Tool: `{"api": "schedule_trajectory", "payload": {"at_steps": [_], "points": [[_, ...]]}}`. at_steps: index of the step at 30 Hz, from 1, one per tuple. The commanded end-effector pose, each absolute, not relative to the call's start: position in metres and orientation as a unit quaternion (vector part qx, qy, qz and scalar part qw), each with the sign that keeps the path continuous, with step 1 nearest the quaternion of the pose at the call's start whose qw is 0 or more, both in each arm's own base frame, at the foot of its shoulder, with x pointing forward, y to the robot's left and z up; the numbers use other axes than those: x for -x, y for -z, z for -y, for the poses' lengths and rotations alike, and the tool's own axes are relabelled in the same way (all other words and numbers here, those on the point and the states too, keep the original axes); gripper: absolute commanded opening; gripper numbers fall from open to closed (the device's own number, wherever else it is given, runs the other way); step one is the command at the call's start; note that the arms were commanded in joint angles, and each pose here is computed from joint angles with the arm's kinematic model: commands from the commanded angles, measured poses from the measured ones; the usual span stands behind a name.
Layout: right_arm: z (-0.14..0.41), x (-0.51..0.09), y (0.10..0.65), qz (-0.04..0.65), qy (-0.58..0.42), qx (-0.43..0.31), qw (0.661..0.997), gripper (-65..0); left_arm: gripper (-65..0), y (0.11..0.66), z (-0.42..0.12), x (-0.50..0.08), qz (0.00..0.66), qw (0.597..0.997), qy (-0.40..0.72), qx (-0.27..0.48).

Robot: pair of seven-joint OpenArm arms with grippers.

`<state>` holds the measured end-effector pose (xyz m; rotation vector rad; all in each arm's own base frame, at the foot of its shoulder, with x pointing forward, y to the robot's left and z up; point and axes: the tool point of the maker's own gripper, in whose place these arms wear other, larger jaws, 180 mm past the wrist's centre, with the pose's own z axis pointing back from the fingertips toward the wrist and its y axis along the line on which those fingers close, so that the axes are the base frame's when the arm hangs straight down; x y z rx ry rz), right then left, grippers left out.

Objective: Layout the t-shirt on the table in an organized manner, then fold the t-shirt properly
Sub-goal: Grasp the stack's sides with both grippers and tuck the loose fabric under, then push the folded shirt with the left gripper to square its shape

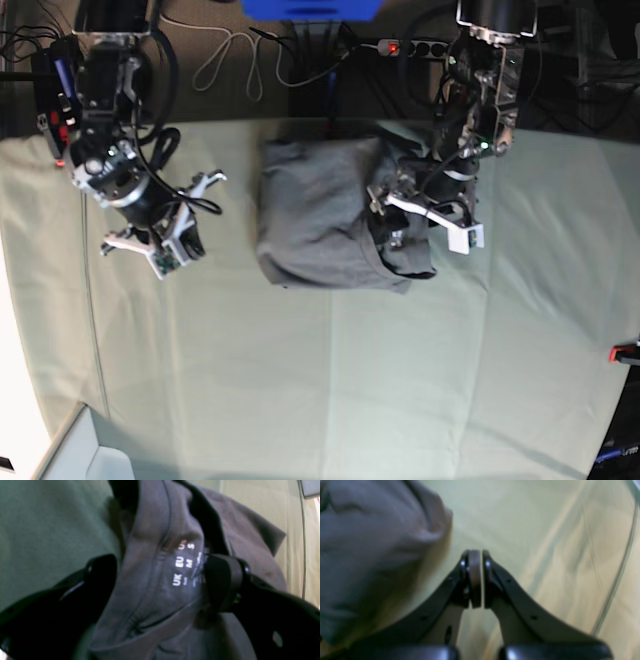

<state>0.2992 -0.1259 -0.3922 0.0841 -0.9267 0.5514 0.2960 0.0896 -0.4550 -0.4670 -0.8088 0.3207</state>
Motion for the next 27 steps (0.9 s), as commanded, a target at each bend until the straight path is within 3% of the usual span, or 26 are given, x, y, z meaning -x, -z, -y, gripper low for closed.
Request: {"api": "schedule_trajectory", "payload": {"at_steps": [1, 4, 6, 8, 13, 19, 27], "points": [[0.122, -0.308, 0.377, 0.466, -0.267, -0.045, 0.842, -65.0, -11.0, 0.451, -0.087, -0.3, 0.391, 0.878, -0.153, 0.228], [0.123, -0.308, 0.377, 0.466, -0.267, -0.044, 0.842, -65.0, -11.2, 0.453, -0.085, -0.298, 0.387, 0.88, -0.152, 0.228], [0.127, -0.308, 0.377, 0.467, -0.262, -0.041, 0.844, -65.0, -15.0, 0.459, -0.084, -0.295, 0.379, 0.884, -0.153, 0.228], [0.13, -0.308, 0.376, 0.468, -0.258, -0.038, 0.845, -65.0, -25.4, 0.467, -0.075, -0.288, 0.365, 0.889, -0.147, 0.233], [0.133, -0.308, 0.376, 0.467, -0.258, -0.034, 0.845, -65.0, -64.3, 0.479, -0.055, -0.289, 0.345, 0.904, -0.095, 0.235], [0.146, -0.311, 0.367, 0.477, -0.244, -0.019, 0.844, -65.0, -65.0, 0.467, -0.045, -0.309, 0.354, 0.907, 0.003, 0.227], [0.18, -0.313, 0.36, 0.482, -0.212, 0.012, 0.85, -65.0, -65.0, 0.427, -0.009, -0.344, 0.393, 0.88, 0.15, 0.221]]}}
